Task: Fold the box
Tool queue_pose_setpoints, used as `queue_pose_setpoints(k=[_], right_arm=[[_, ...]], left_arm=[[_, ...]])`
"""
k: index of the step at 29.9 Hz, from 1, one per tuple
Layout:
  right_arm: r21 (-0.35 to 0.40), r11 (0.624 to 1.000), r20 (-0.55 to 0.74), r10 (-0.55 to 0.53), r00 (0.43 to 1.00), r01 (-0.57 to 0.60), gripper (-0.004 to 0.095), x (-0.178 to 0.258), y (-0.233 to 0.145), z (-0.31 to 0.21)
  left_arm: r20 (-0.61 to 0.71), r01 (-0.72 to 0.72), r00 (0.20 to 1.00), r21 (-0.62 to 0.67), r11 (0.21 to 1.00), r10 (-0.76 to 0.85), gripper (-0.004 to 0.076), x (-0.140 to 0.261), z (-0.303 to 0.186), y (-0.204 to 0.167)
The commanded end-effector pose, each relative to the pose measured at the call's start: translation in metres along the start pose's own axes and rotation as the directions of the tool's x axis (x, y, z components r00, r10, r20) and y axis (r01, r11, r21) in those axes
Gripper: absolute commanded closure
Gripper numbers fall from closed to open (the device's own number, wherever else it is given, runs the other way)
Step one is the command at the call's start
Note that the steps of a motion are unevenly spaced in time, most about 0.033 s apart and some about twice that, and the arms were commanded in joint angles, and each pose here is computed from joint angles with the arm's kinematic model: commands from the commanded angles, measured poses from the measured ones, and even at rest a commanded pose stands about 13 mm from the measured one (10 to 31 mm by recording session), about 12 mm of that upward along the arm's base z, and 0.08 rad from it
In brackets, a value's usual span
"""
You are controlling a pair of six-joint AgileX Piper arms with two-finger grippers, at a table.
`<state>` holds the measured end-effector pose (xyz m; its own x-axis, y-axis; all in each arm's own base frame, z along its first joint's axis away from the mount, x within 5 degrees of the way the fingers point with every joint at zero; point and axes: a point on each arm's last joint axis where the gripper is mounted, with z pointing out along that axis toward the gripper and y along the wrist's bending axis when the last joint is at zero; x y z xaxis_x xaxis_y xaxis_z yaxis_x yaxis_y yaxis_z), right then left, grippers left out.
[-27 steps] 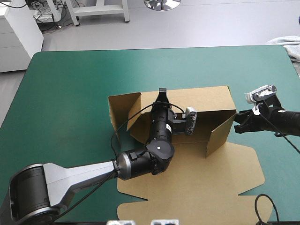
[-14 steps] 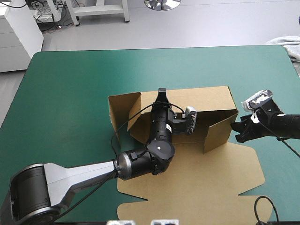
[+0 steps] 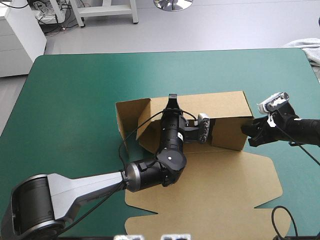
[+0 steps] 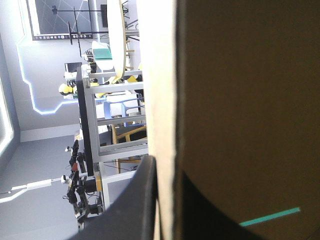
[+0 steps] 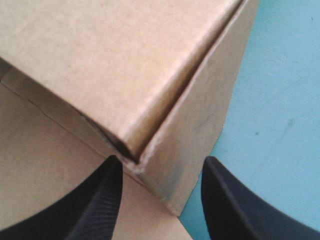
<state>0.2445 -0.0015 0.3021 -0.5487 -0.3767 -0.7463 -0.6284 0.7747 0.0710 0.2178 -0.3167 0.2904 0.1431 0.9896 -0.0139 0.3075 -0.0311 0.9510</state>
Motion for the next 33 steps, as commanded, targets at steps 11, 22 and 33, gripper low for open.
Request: queue_pose_setpoints(k=[11, 22, 33], right_arm=[[-0.019, 0.998, 0.113, 0.067, 0.991, -0.065, 0.0925, -0.012, -0.014, 0.011], [-0.040, 0.997, 0.095, 0.070, 0.993, -0.066, 0.0914, -0.011, -0.012, 0.011], [-0.020, 0.993, 0.085, 0.119, 0.989, -0.118, 0.0909, -0.010, -0.014, 0.011]], left_arm=[[0.106, 0.089, 0.990, -0.001, 0.996, -0.089, 0.0734, -0.007, -0.009, 0.012], [0.114, 0.159, 0.981, -0.027, 0.987, -0.155, 0.0686, -0.007, -0.009, 0.015], [0.162, 0.142, 0.978, -0.072, 0.987, -0.129, 0.0260, -0.011, -0.010, 0.019]])
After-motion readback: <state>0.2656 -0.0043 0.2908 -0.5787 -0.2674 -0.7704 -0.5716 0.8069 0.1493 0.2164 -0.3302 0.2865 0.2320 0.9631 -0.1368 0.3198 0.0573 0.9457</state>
